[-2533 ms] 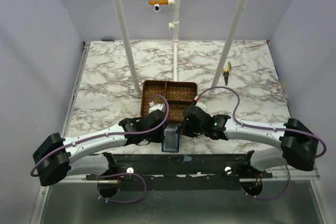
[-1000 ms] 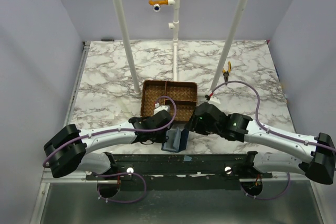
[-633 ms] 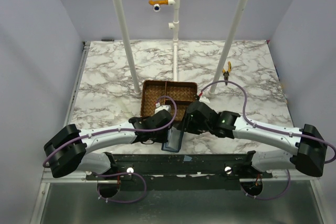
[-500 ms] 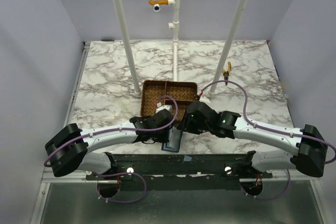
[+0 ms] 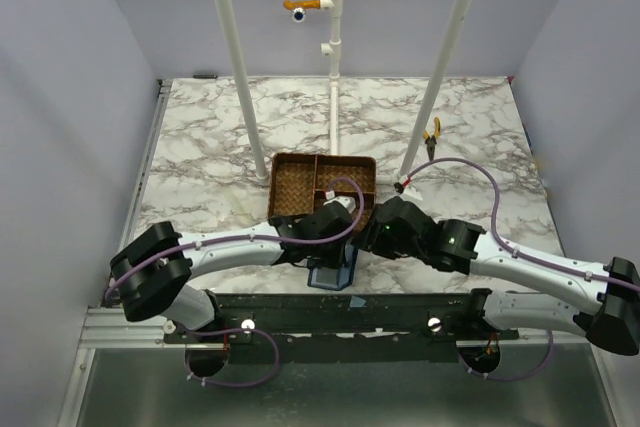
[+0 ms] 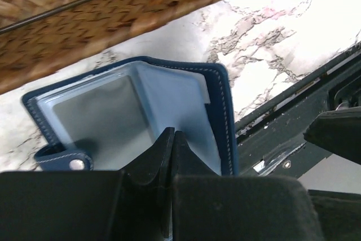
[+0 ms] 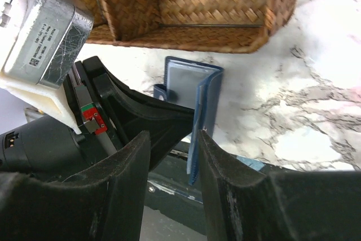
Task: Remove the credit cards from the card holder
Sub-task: Remove the credit card from the card holder.
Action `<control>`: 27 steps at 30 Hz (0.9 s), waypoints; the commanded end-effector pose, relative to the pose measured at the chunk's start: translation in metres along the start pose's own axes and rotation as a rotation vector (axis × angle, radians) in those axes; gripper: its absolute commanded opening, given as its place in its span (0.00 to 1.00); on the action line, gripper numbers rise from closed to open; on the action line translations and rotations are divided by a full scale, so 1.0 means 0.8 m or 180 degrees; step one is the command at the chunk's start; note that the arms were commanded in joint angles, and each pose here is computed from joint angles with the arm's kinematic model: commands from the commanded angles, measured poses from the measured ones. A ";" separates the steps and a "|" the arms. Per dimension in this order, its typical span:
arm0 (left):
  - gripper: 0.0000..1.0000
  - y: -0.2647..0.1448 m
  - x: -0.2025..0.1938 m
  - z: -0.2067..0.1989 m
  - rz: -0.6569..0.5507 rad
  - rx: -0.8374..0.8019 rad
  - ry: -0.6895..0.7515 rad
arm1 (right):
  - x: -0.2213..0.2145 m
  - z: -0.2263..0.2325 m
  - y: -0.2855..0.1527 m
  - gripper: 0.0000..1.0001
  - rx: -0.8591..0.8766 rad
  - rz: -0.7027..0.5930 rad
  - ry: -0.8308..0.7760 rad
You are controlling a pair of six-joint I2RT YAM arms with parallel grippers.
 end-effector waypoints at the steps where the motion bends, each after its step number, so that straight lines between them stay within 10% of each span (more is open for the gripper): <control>1: 0.00 0.013 -0.008 -0.021 0.0213 -0.0113 0.0145 | -0.014 -0.026 -0.001 0.42 -0.0245 0.0013 0.0103; 27: 0.00 0.024 -0.008 -0.018 0.0251 0.0039 0.0069 | -0.078 -0.046 0.073 0.11 -0.0005 0.0319 0.0504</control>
Point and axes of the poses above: each gripper's point midway between its finger pads, its own y axis out along the fingers, its own z axis along the line the jaws close on, x = y × z, the point moved 7 cm from there along -y, back along the fingers, and after that the axes turned 14 degrees about -y, right-handed, at the moved point
